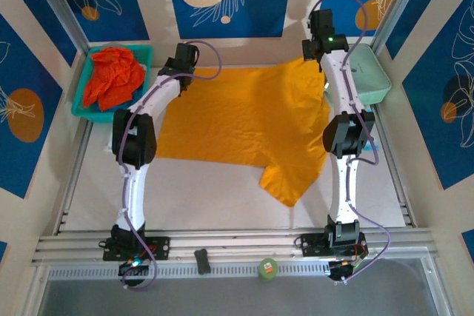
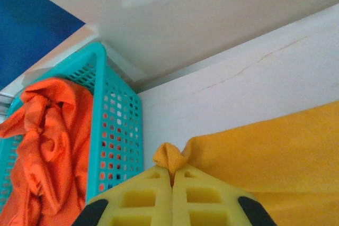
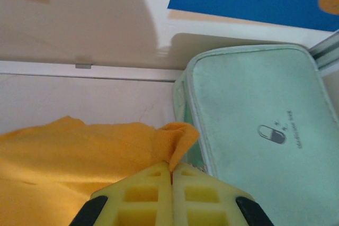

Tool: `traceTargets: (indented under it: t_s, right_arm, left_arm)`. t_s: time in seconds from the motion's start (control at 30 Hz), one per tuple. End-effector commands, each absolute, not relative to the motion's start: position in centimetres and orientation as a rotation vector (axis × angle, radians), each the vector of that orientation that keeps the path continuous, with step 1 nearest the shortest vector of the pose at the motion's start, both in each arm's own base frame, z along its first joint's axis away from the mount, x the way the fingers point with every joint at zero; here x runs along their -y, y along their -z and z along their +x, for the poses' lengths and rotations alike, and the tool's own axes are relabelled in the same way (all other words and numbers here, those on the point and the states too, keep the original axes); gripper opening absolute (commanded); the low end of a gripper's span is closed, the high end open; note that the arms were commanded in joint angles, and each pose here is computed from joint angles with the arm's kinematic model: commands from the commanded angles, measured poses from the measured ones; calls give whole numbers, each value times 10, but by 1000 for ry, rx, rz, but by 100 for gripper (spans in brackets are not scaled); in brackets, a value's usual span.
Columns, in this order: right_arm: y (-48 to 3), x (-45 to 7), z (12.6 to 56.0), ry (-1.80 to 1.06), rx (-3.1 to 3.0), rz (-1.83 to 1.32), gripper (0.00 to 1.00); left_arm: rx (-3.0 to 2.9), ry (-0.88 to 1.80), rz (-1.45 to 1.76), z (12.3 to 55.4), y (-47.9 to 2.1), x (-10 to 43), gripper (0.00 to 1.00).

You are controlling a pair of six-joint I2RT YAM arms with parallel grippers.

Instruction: Fold and stack the t-shirts

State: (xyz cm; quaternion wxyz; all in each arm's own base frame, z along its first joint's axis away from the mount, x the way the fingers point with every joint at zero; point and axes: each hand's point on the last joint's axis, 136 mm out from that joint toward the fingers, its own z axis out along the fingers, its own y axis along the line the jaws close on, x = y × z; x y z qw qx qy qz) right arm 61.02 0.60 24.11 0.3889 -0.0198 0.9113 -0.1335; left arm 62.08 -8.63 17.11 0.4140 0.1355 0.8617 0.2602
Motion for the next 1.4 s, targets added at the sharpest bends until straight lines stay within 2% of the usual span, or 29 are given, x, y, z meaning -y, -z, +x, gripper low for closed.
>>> traceTargets:
  t_s: [0.0, 0.2, 0.4, 1.0, 1.37]
  right_arm:
    - [-268, 1, 628, 337, -2200, 3, 0]
    - [-248, -1, 627, 255, -2237, 51, 0]
    - [-234, -12, 606, 141, -2279, 84, 0]
    - [-190, -22, 503, -16, -2364, 211, 0]
    - [-137, -17, 448, 5, -2462, 304, 0]
  left_arm:
    - [-2079, -710, 258, 646, -193, 70, 0]
    - [-2065, -733, 230, 665, -179, 62, 0]
    - [-2083, -749, 191, 663, -170, 46, 0]
    - [-2110, -629, 178, 611, -163, 44, 0]
    - [-2124, -567, 245, 589, -147, 66, 0]
